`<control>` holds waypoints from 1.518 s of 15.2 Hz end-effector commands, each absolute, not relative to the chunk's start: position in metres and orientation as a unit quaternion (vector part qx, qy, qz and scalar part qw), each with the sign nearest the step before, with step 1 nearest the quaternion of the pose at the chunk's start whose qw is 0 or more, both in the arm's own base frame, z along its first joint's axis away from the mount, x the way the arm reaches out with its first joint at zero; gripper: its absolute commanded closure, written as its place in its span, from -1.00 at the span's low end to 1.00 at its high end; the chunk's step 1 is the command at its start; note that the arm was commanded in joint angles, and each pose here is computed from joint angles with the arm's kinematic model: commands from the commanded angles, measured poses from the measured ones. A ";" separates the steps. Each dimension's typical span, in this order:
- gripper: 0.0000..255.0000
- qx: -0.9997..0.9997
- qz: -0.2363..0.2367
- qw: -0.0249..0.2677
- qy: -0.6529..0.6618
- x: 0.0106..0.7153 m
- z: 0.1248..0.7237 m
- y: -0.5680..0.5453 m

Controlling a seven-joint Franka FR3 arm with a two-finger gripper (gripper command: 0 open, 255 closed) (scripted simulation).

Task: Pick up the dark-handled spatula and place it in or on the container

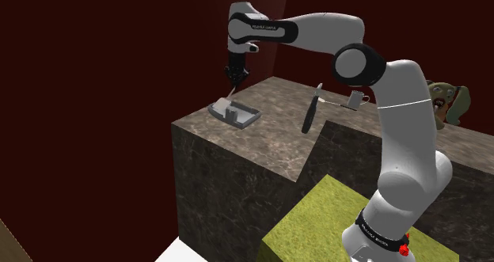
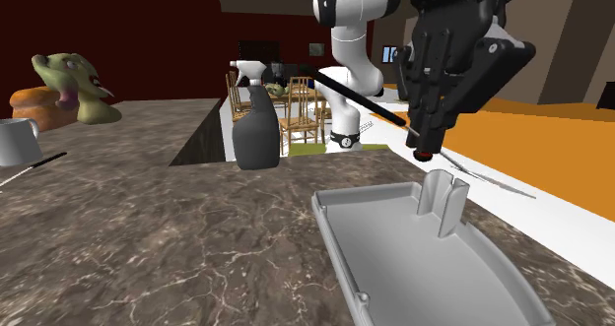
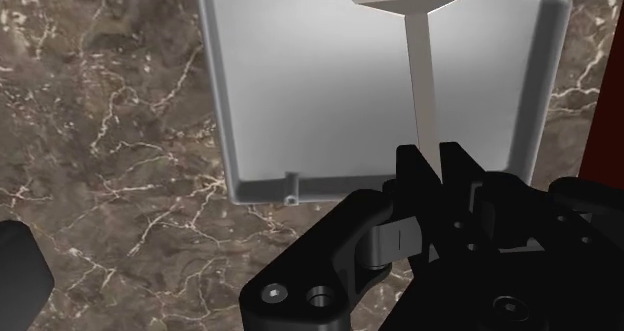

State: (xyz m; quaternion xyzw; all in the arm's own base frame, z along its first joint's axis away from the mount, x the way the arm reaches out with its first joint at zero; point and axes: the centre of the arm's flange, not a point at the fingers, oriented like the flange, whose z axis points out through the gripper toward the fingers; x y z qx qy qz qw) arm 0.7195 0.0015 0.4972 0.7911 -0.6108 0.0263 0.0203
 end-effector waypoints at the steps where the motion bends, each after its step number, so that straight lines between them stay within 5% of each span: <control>1: 1.00 0.791 0.026 0.020 -0.611 0.718 0.487 0.001; 17: 1.00 0.791 0.026 0.020 -0.611 0.718 0.440 0.001; 18: -1.00 0.791 0.026 0.020 -0.611 0.718 0.440 0.001; 23: -1.00 0.791 0.026 0.020 -0.611 0.718 0.440 0.001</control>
